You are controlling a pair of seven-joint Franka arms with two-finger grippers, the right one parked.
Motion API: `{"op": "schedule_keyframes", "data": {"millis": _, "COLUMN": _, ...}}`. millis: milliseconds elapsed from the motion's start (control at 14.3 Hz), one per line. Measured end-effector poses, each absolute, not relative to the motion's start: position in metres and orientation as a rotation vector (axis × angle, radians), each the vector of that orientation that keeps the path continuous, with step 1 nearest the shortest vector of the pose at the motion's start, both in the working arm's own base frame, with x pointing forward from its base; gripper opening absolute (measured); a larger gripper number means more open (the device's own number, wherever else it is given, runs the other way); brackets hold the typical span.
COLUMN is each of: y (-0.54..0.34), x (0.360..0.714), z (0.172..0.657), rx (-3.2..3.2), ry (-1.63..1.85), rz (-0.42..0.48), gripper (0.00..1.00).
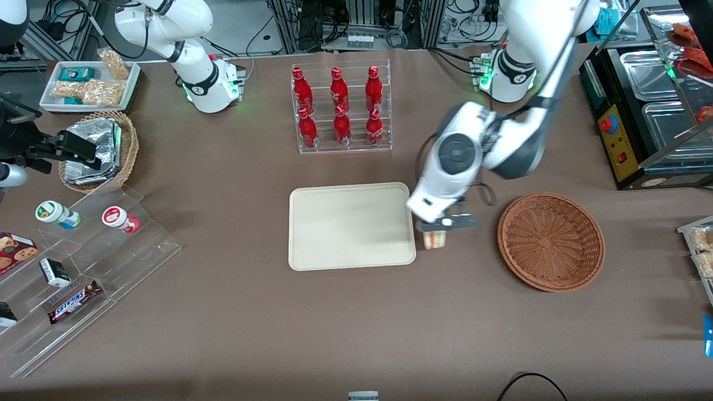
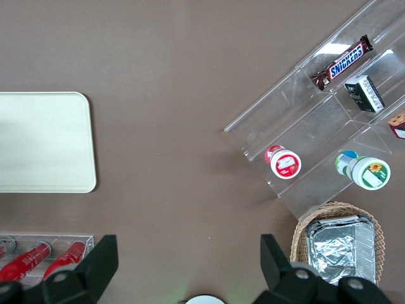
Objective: Place sandwich from basket to tray
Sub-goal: 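Lift the sandwich out of the basket and carry it over the tray, then lower the sandwich onto the cream tray and open the left gripper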
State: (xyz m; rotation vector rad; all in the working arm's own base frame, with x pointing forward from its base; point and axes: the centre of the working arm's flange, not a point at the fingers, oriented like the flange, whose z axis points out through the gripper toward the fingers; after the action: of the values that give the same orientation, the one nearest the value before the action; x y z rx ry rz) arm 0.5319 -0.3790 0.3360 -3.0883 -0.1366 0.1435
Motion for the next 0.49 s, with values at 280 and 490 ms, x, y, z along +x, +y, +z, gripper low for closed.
{"op": "schedule_keyframes", "data": {"millis": 280, "y": -0.46, "x": 0.52, "z": 0.306, "rx": -3.136, "ry": -0.197, "rz": 0.064, "gripper": 0.13}}
{"op": "schedule_keyframes", "data": {"millis": 490, "y": -0.508, "x": 0.504, "z": 0.285, "rx": -3.171, "ry": -0.21, "rz": 0.022, "gripper": 0.13}}
